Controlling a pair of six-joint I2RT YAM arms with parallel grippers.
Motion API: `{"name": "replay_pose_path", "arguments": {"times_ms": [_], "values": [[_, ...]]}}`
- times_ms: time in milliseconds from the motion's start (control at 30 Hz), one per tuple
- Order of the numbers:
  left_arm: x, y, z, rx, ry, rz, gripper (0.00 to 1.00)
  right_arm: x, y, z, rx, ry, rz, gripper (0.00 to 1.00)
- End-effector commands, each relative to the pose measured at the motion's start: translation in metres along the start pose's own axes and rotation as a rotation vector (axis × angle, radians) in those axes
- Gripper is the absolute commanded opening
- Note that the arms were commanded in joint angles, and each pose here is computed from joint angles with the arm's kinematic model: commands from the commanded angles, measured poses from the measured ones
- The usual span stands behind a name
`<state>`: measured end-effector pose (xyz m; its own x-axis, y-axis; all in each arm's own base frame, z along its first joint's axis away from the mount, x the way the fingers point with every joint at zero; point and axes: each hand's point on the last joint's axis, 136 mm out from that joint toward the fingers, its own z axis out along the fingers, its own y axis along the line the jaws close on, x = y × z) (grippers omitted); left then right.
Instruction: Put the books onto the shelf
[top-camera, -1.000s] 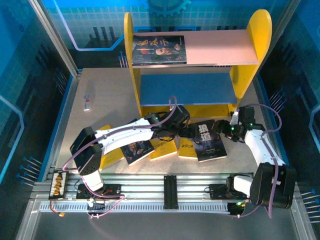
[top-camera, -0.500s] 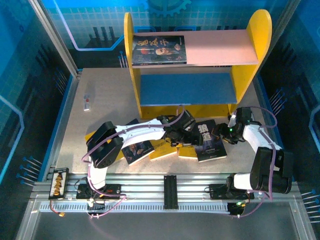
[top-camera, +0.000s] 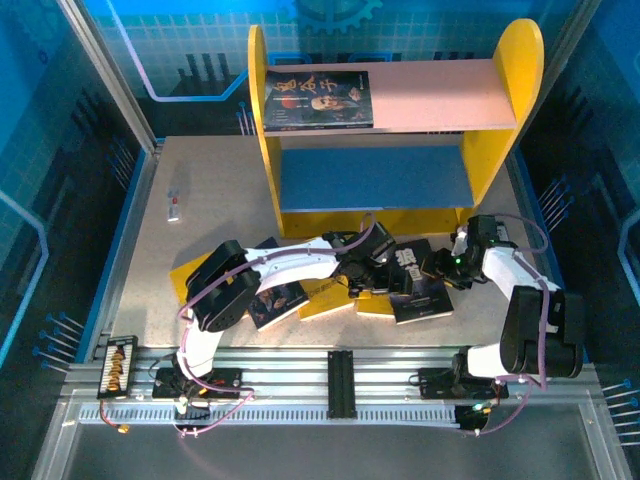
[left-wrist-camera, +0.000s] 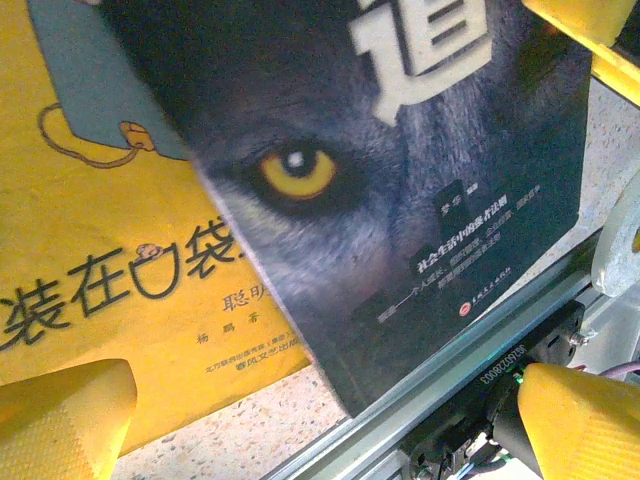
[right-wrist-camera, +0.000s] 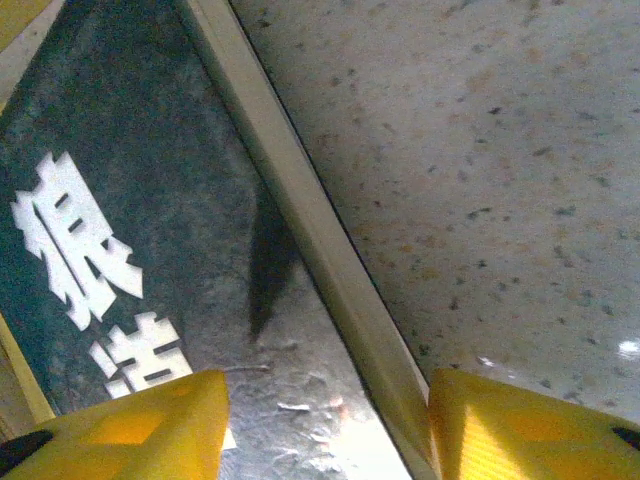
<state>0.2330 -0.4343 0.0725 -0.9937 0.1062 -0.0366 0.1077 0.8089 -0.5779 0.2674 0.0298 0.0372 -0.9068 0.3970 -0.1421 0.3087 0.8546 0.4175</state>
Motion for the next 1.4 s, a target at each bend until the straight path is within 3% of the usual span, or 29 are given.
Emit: {"name": "replay_pose_path", "arguments": {"times_ms": [0,467,933,1367], "values": [[0.001,-0.004,0.006,0.020,0.029,-0.026,0.99,0.015,0.011,0.011,-0.037,0.057,-0.008,0.53],[-0.002,0.000,0.020,0.013,0.038,-0.041,0.99,0.035,0.013,0.021,-0.045,0.118,-0.014,0.36],[-0.040,-0.073,-0.022,0.160,-0.072,0.041,0.99,0.043,0.015,0.024,-0.065,0.142,-0.009,0.33],[-0.049,-0.085,-0.032,0.274,-0.137,0.022,0.99,0.047,0.019,0.028,-0.059,0.165,-0.027,0.29]]}}
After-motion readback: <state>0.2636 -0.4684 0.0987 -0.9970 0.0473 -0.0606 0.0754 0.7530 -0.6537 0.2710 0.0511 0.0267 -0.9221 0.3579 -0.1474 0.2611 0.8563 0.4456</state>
